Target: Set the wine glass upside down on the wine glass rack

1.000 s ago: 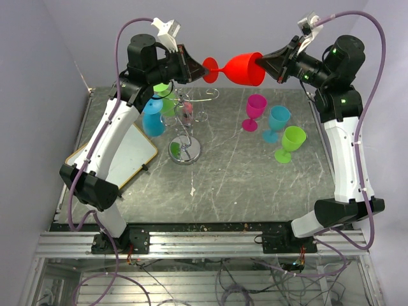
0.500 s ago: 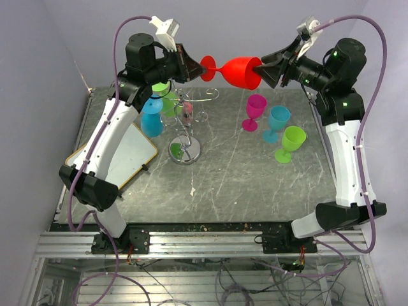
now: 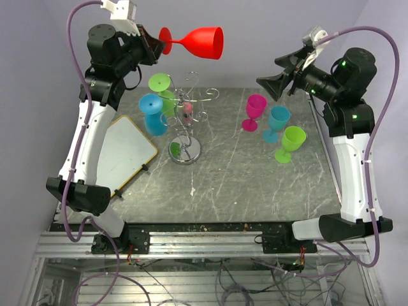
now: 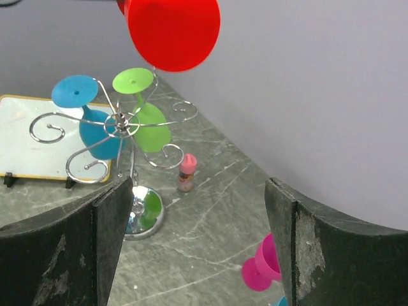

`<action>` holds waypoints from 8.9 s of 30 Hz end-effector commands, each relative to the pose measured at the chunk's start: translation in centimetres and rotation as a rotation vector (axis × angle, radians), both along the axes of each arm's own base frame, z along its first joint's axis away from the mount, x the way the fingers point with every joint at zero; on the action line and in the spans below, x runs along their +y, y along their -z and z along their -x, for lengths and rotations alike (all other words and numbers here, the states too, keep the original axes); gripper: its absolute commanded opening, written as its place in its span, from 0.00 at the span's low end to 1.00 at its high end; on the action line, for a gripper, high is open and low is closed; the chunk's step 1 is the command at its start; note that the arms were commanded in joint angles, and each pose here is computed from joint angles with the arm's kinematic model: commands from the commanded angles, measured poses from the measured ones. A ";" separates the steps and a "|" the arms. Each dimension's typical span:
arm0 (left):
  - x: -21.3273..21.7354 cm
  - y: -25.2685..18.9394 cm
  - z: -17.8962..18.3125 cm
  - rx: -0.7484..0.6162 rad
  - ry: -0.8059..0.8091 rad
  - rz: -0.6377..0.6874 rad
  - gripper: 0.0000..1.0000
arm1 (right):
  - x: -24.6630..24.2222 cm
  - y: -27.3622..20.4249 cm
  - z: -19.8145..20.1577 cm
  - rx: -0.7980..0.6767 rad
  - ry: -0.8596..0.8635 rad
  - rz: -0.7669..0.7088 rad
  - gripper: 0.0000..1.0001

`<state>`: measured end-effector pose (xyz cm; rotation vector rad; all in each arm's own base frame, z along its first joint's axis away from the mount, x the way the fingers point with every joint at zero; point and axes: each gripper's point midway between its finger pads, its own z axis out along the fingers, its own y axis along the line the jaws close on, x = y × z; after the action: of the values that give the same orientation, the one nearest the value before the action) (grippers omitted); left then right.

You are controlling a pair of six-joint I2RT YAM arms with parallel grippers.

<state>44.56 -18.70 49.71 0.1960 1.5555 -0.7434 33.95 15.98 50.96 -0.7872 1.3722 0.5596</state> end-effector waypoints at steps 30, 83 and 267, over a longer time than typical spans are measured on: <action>7.4 -5.9 -5.7 -0.515 -0.635 -0.851 0.07 | -3.0 2.8 -0.6 0.067 0.051 0.007 0.84; -2.7 6.7 -4.7 -0.605 -0.084 -1.509 0.10 | -3.8 3.2 1.2 0.065 0.029 -0.015 0.85; -4.0 11.5 -3.8 -0.724 0.342 -1.373 0.08 | -7.9 6.3 0.0 0.183 0.035 -0.218 0.85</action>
<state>49.56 -23.11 36.26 1.6004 1.1040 0.2963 34.60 8.19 44.04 -0.5327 1.4881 0.7648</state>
